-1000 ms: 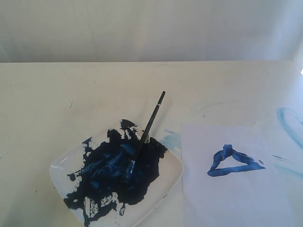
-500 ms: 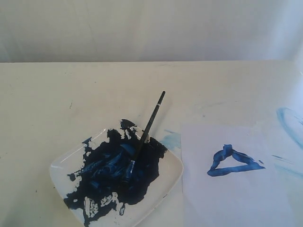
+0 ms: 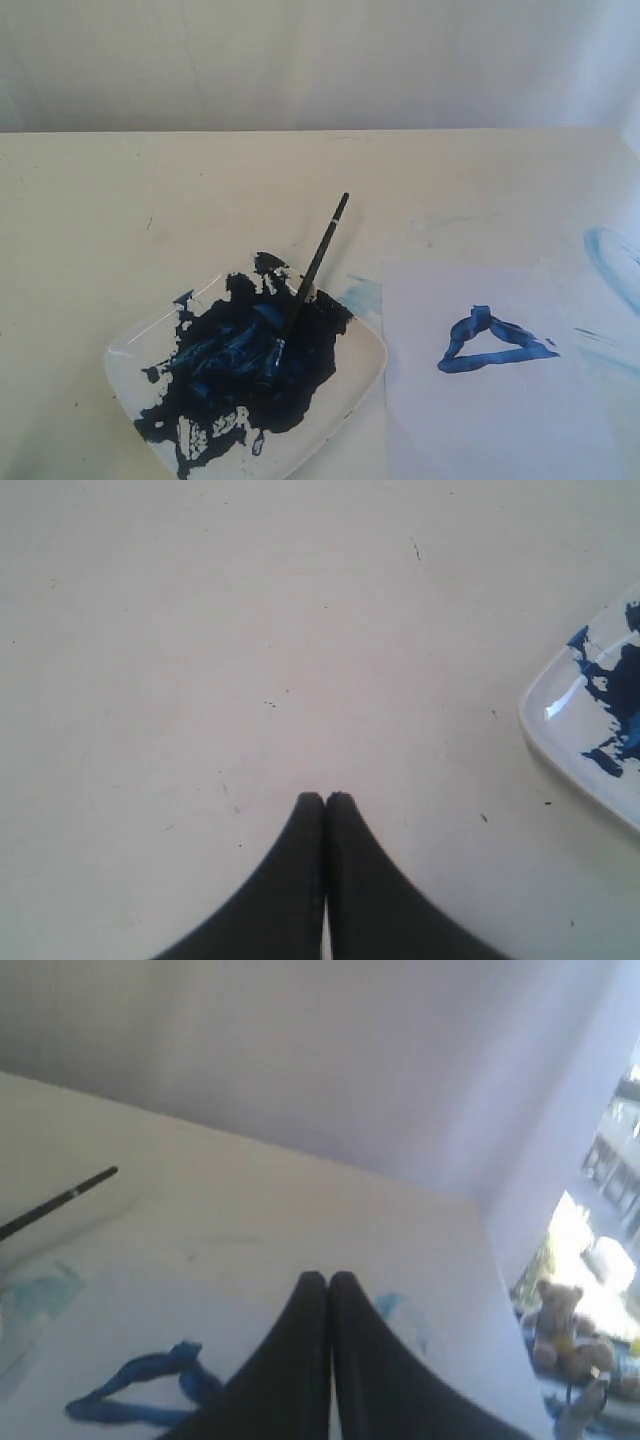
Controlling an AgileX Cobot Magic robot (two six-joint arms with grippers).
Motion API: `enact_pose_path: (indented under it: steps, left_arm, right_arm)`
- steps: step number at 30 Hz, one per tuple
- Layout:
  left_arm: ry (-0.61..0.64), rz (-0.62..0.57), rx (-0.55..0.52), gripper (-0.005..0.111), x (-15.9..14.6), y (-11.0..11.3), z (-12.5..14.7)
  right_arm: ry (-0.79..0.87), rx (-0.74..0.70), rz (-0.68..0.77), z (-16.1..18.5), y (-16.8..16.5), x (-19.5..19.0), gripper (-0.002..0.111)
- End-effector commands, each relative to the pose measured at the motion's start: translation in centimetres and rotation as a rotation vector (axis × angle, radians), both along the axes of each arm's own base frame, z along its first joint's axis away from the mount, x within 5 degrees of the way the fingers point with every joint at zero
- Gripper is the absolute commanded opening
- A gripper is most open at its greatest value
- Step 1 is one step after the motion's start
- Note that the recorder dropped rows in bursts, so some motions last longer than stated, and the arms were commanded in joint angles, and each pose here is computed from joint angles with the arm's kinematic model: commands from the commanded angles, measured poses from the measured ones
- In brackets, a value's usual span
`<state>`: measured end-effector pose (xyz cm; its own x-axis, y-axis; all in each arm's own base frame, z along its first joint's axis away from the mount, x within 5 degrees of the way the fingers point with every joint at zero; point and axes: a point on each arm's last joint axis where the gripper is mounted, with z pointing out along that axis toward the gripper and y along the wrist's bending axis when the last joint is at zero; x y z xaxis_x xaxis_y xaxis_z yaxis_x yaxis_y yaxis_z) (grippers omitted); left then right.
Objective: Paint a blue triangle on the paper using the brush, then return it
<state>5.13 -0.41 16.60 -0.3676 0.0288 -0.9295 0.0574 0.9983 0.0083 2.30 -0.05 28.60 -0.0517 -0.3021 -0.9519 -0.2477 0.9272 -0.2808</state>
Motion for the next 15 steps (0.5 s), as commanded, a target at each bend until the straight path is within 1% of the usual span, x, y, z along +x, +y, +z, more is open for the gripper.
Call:
enact_pose_path:
  steps: [1,3,7,10,13,15]
  left_arm:
    - [0.005,0.002,-0.007,0.000,0.0,0.0,-0.1]
    - [0.005,0.002,-0.007,0.000,0.0,0.0,-0.1]
    - [0.005,0.002,-0.007,0.000,0.0,0.0,-0.1]
    - [0.005,0.002,-0.007,0.000,0.0,0.0,-0.1]
    - [0.005,0.002,-0.007,0.000,0.0,0.0,-0.1]
    - [0.005,0.002,-0.007,0.000,0.0,0.0,-0.1]
  right_arm:
    - [-0.168,-0.038,0.006,-1.0,0.6,1.1,0.000]
    - [-0.159,0.013,0.007,-2.0,0.8,1.5,0.000]
    - [0.008,0.231,-0.006,-5.9,1.2,2.5,0.000]
    - [0.132,0.315,-0.053,-9.4,1.2,3.0,0.000]
    - [0.186,0.361,-0.117,-10.2,1.0,3.0,0.000]
    - [0.178,0.373,-0.155,-10.2,0.8,3.0,0.000]
